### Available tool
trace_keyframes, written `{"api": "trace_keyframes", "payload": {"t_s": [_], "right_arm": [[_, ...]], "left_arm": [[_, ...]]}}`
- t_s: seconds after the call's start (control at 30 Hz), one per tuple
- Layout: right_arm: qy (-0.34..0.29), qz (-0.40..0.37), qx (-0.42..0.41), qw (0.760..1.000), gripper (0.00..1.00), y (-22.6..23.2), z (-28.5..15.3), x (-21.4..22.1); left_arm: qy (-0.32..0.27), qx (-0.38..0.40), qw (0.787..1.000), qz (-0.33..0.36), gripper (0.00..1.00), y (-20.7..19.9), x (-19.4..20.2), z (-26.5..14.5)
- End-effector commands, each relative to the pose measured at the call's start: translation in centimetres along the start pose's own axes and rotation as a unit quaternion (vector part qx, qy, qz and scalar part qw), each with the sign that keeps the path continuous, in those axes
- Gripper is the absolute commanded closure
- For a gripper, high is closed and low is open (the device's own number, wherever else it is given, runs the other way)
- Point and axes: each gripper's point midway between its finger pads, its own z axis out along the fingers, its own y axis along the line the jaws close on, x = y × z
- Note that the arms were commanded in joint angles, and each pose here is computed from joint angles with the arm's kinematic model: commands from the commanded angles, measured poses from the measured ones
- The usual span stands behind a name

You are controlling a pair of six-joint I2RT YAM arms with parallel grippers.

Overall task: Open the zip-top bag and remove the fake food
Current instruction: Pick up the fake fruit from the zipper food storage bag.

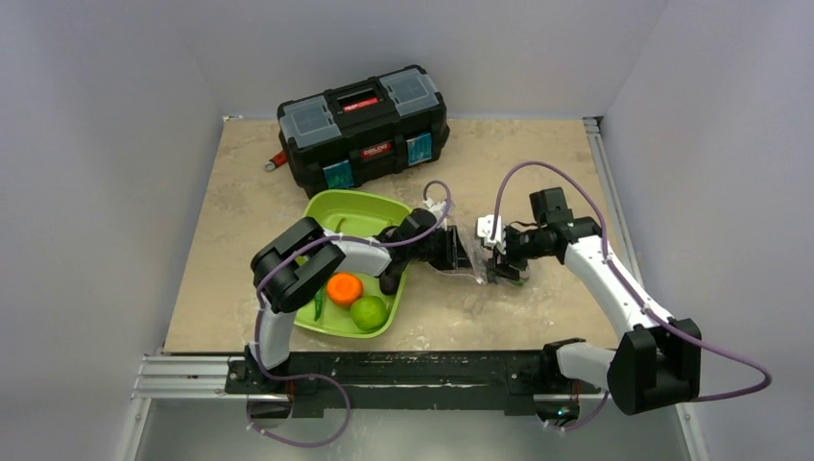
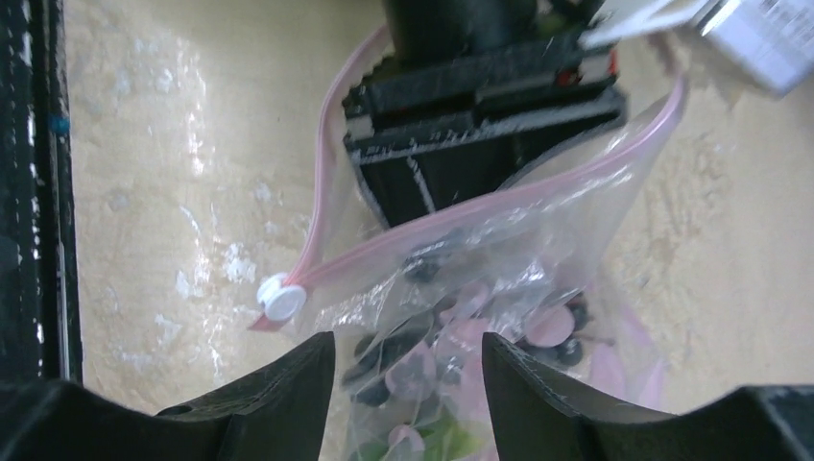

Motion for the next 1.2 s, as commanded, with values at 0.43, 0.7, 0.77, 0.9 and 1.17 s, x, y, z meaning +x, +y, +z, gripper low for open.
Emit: {"api": "trace_keyframes", "payload": {"t_s": [0.43,0.7,0.77,0.9,1.17], "right_arm": [[-0.044,-0.006,0.017,0.999,1.00,-1.0,-0.3,-2.7],[-0.101,-0.035,0.028,0.994,1.00,-1.2,-3.9,-8.3],[-0.098,-0.036,0.024,0.994,1.00,-1.0,-3.9,-8.2],[-0.084,-0.025,0.010,0.996,1.00,-0.3,-3.2,-6.9],[-0.015,-0.007,0.037,0.999,0.34,-1.5,-0.5,-2.2]], "left_arm": [[-0.042,0.042,0.998,-0.021,0.58,-1.1,-2.1,-1.2],[-0.076,0.058,0.993,-0.063,0.57,0.1,-3.2,-2.4],[-0.081,0.066,0.992,-0.068,0.57,0.0,-3.4,-2.6],[-0.081,0.078,0.991,-0.071,0.58,-0.2,-3.8,-2.6],[-0.074,0.068,0.991,-0.085,0.73,-0.2,-4.1,-2.1]]}}
